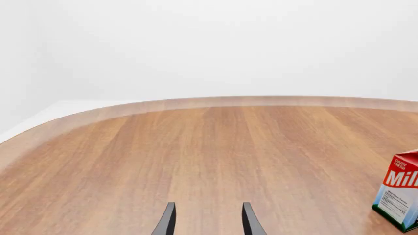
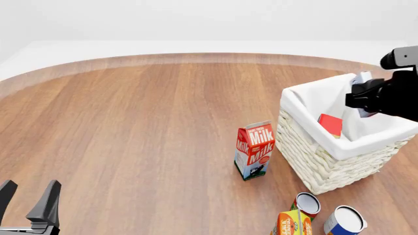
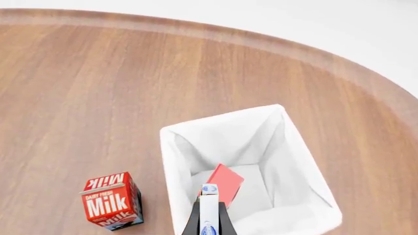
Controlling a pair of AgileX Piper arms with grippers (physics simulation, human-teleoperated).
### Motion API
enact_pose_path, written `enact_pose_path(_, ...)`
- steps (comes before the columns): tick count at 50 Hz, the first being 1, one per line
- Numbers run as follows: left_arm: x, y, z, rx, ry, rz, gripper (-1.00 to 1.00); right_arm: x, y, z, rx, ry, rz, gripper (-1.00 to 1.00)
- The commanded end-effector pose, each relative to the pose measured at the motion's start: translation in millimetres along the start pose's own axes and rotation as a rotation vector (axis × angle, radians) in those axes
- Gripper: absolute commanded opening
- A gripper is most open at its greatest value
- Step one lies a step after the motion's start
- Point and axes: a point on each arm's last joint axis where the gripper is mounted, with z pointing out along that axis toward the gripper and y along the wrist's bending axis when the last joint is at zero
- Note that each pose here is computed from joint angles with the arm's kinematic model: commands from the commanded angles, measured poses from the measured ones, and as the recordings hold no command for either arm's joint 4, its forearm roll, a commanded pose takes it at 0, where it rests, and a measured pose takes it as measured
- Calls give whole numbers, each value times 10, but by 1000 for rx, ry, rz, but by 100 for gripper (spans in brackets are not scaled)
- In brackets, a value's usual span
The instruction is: Pick up the cream cheese box and the butter, and put them in the basket.
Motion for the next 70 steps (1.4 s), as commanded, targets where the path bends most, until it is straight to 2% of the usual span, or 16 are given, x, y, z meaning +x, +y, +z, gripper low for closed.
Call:
enact_pose_path(1,0,0,0,0,0,0,100,-4,-3,51,2,-5,10,-100)
enact_pose_path(25,0,0,0,0,0,0,100,-63,-86,143,32,-8,26,-100)
enact_pose_path(46,0,0,0,0,0,0,100,-20,-214,242,77,16,22,-100)
enact_pose_path(70,0,0,0,0,0,0,100,-50,-324,255,115,16,42,-100)
